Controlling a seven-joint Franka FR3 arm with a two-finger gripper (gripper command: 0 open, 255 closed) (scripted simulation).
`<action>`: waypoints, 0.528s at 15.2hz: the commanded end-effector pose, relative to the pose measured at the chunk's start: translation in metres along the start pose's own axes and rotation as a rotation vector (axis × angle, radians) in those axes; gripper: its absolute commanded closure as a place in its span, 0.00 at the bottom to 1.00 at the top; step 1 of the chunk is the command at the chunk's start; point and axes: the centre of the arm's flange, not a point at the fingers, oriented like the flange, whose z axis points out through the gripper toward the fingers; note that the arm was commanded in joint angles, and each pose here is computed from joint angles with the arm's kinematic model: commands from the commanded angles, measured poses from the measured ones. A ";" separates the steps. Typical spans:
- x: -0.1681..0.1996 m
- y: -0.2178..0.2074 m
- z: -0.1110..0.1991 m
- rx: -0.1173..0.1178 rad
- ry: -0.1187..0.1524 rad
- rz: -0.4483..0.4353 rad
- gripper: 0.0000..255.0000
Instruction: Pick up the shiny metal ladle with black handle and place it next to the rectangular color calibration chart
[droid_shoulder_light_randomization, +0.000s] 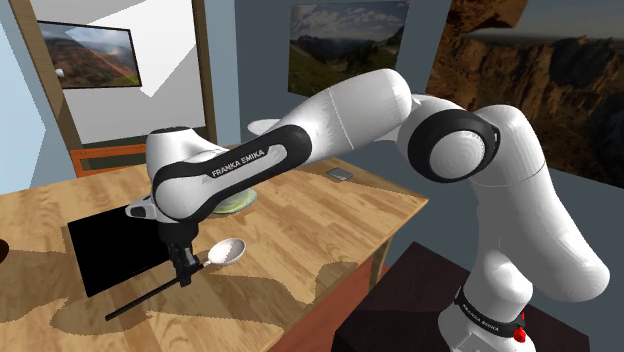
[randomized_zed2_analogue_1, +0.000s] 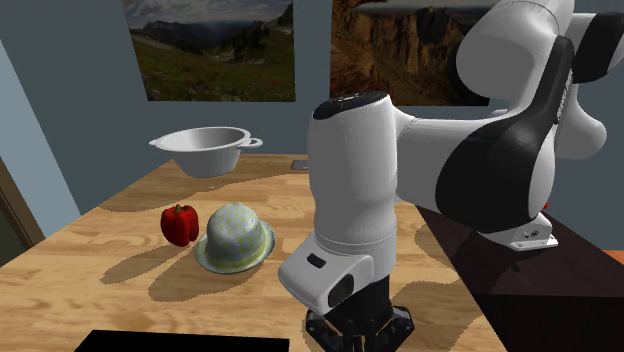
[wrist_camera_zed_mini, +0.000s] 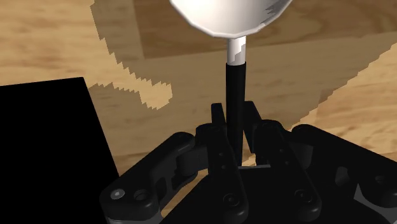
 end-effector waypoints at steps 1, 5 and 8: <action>0.000 0.000 0.000 0.000 0.000 0.000 1.00; 0.000 0.000 0.000 0.000 0.000 0.000 0.00; 0.000 0.000 0.000 0.000 0.000 0.000 0.00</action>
